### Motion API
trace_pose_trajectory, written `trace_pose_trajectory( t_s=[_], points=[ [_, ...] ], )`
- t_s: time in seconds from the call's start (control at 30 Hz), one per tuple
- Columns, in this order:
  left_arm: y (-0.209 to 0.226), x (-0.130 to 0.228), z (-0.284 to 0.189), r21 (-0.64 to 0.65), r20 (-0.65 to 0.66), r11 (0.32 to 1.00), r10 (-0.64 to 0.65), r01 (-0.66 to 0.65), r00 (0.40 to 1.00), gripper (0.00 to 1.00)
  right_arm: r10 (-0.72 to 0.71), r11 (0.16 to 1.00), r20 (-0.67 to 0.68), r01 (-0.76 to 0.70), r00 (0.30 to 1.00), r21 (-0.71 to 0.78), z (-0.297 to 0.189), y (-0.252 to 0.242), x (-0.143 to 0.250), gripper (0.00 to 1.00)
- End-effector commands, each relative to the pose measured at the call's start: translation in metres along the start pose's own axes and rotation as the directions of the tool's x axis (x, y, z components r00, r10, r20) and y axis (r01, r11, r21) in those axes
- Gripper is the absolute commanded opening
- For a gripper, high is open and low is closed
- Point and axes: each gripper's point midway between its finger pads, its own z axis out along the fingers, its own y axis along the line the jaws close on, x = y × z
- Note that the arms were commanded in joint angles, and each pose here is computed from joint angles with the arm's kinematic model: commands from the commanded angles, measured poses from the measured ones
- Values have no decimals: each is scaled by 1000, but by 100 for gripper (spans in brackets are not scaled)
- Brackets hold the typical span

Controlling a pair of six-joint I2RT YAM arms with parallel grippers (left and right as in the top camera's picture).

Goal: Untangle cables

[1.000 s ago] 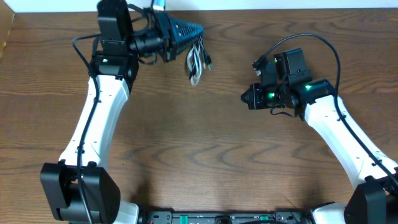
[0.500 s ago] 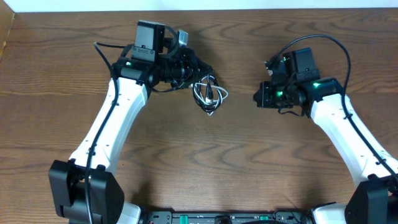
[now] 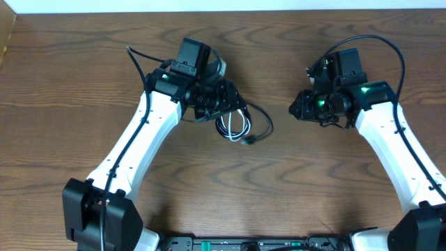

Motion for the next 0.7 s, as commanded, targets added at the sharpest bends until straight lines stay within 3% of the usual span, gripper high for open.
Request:
trace_pose_trajectory(
  t_s=[0.0,0.2,0.37,0.53,0.67],
  points=[
    [34,-7,-6,-184,61,983,34,-23,998,62,16,1000,58,-17,998,20,-15,-11,-14,38],
    [63,-12,-6,-327,82,945,52,-22,995,65,80,996,88,-83,993,39,-24,-35,-24,41],
    [97,-29,12,-452,70,890,100,-58,993,63,83,995,93,-86,992,39,-24,-36,-25,49],
    [121,-24,44,-454,-49,885,88,-101,995,62,46,998,89,-50,995,45,-24,-37,-24,50],
    [129,-17,79,-393,-134,913,61,-109,989,54,38,998,93,-42,995,48,-24,-37,-25,52]
  ],
)
